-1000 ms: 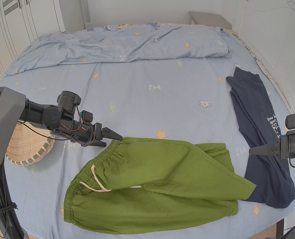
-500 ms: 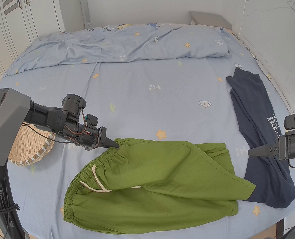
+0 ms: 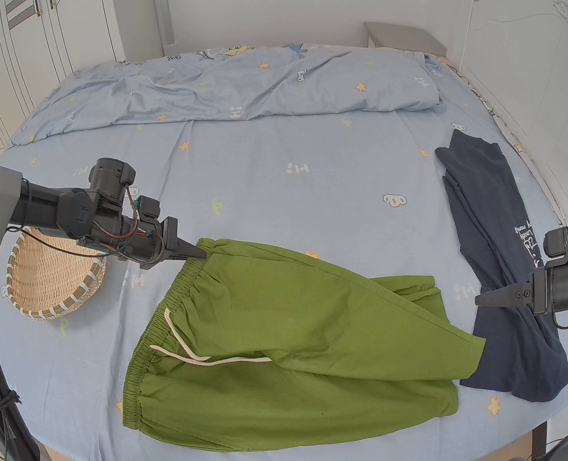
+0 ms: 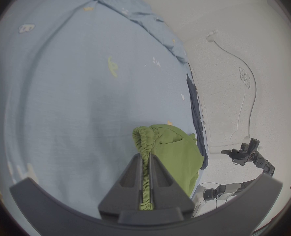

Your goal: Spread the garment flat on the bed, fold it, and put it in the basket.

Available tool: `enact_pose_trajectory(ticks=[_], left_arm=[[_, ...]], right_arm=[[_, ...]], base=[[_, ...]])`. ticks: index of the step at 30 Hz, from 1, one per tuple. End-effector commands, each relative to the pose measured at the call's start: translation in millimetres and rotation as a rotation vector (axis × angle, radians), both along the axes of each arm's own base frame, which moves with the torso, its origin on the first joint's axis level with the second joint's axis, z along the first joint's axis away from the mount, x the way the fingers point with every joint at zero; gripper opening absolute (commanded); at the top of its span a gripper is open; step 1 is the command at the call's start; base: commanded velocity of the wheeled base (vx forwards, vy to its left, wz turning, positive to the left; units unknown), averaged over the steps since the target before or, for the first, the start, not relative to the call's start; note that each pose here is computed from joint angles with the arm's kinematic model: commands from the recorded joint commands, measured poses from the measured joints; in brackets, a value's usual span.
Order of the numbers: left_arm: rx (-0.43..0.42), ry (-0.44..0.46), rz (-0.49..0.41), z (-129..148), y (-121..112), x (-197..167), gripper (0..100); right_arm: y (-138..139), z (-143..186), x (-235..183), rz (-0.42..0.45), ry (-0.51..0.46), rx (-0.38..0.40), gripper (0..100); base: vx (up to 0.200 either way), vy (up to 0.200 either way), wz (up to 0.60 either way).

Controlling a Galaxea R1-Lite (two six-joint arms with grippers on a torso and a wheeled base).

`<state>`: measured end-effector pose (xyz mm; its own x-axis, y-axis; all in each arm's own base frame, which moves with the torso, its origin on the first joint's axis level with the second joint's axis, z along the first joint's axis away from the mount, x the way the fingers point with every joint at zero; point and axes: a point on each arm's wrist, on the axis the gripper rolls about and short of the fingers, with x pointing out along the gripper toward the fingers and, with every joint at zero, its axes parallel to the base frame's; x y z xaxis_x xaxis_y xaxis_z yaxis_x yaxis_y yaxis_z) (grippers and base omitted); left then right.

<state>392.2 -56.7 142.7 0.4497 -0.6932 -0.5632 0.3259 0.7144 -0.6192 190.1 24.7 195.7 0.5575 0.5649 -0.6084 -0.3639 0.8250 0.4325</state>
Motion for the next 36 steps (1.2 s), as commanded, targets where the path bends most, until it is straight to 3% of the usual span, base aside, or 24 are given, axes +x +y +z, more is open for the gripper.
enact_pose_trajectory(ticks=[1, 15, 21, 36], left_arm=[[-0.006, -0.049, 0.022, 20, 9, -8, 0], [-0.003, -0.041, 0.014, 14, 7, -5, 0], [-0.003, -0.042, 0.021, 14, 9, -4, 0], [-0.001, -0.033, 0.020, 10, 9, -3, 0]], right_arm=[[-1, -7, 2, -0.007, 0.028, -0.002, 100], [-22, -82, 31, -0.107, 0.243, -0.003, 100], [-22, -97, 38, -0.104, 0.304, -0.009, 100], [-23, -112, 52, -0.102, 0.302, 0.005, 100]], base=[[0.000, 0.000, 0.00], [0.000, 0.000, 0.00], [0.000, 0.000, 0.00], [0.000, 0.000, 0.00]])
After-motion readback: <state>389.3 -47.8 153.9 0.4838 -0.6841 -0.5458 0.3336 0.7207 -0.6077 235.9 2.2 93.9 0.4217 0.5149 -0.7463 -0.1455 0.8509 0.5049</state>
